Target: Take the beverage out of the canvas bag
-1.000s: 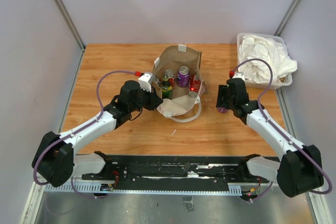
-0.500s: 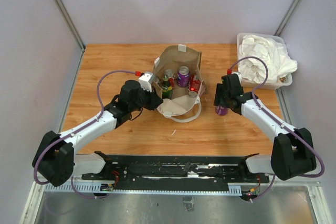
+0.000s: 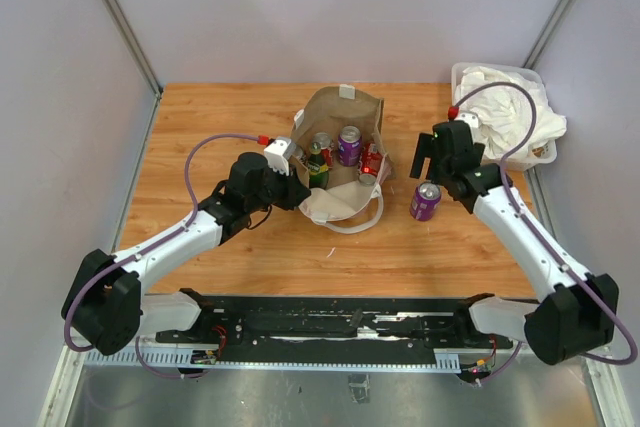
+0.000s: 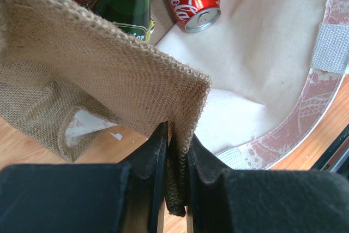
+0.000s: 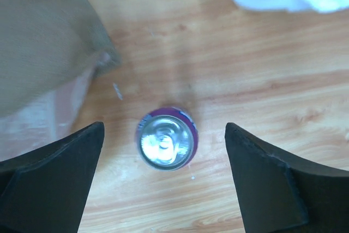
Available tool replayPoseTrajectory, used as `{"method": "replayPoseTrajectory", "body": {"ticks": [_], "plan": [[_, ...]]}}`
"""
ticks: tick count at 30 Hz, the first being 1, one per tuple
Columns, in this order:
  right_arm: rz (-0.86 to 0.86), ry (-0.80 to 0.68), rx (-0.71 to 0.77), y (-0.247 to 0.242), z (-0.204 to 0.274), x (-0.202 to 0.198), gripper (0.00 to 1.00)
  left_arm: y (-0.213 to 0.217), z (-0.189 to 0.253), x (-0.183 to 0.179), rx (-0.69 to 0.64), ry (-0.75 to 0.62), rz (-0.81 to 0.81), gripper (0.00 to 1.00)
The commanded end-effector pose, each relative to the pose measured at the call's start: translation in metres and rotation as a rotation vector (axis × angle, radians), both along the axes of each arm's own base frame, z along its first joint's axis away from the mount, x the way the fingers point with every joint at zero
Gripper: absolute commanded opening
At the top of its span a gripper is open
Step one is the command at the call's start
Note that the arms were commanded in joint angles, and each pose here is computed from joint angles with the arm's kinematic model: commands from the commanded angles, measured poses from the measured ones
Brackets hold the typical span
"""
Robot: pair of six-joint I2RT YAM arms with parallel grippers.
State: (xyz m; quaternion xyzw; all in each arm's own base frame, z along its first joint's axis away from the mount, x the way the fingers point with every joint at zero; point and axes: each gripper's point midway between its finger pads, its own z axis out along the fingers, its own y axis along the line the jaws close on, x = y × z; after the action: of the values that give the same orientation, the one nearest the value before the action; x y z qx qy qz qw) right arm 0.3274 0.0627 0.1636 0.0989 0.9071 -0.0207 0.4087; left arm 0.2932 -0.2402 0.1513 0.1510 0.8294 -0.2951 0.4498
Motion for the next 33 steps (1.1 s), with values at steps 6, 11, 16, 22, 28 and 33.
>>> {"method": "replayPoseTrajectory", "body": {"ticks": [6, 11, 16, 22, 28, 33], "plan": [[0.132, -0.264, -0.076, 0.057, 0.162, -0.01, 0.78, 0.004, -0.019, -0.004, 0.056, 0.05, 0.002, 0.01], [0.265, -0.24, -0.115, 0.119, 0.177, -0.01, 0.56, 0.003, -0.019, -0.004, 0.047, 0.052, 0.0, 0.0], [0.366, -0.127, -0.135, 0.17, 0.145, -0.004, 0.18, 0.001, -0.016, -0.005, 0.026, 0.053, 0.0, 0.0], [0.394, 0.029, -0.142, 0.196, 0.089, 0.001, 0.01, 0.001, -0.016, -0.008, 0.017, 0.05, -0.008, 0.01], [0.335, 0.162, -0.199, 0.195, 0.036, 0.006, 0.03, 0.0, -0.021, -0.009, 0.025, 0.056, -0.021, 0.01], [0.259, 0.243, -0.224, 0.186, -0.004, 0.014, 0.28, -0.003, -0.02, -0.007, 0.022, 0.049, -0.031, 0.01]]}}
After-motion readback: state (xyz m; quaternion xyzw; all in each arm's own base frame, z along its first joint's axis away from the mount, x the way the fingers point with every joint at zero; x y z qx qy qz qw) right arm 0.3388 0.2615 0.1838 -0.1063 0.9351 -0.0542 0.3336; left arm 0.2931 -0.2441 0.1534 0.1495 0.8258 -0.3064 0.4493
